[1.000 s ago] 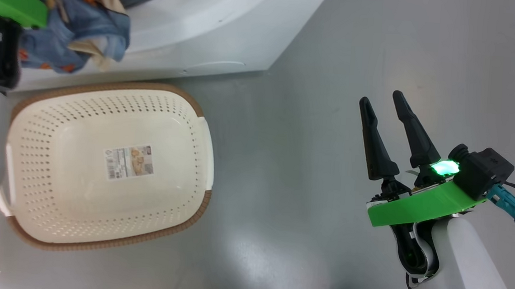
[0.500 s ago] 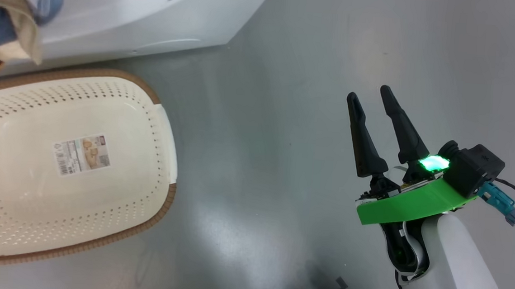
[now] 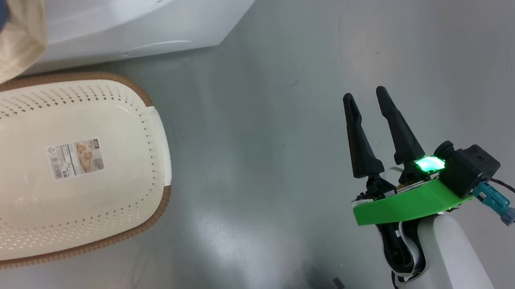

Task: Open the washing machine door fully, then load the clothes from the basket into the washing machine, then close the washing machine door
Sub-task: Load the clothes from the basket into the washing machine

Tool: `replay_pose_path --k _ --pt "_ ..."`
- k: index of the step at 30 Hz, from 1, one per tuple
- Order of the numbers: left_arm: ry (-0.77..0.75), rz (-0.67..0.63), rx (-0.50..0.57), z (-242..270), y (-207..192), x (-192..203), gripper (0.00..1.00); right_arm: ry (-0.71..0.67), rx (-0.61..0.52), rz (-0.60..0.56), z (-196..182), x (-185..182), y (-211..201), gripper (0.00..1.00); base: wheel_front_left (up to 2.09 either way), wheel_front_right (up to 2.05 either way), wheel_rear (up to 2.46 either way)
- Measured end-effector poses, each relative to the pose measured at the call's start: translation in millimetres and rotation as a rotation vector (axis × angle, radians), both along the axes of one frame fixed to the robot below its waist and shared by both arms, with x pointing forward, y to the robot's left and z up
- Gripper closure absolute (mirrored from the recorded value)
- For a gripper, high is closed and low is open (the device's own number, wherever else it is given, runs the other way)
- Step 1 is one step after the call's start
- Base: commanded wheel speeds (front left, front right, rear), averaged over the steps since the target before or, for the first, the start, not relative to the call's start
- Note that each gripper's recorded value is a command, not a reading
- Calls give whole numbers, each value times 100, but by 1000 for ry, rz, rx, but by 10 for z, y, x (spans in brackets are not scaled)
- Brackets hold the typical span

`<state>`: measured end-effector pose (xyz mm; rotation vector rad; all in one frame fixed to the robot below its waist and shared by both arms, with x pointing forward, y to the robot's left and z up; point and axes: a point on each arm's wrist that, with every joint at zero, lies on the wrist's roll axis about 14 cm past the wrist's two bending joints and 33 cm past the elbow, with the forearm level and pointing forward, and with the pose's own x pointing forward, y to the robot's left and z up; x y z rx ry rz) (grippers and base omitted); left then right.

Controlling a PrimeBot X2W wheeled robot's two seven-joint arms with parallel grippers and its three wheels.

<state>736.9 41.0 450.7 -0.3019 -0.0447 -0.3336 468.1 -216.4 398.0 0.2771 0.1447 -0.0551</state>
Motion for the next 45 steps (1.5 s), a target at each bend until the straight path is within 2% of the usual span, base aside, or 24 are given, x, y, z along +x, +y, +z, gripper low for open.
replay_pose_path --k 6,10,26,45 --pt "54 8 23 -85 51 -61 0 -18 11 10 62 22 53 0 0 0 0" --pt "28 7 19 62 55 -94 0 -34 18 19 121 37 88 0 0 0 0" --pt "13 -32 -26 122 90 -477 0 -78 39 44 285 72 199 0 0 0 0" --pt "-1 -12 -59 218 375 -1268 0 -138 56 118 523 130 419 0 0 0 0"
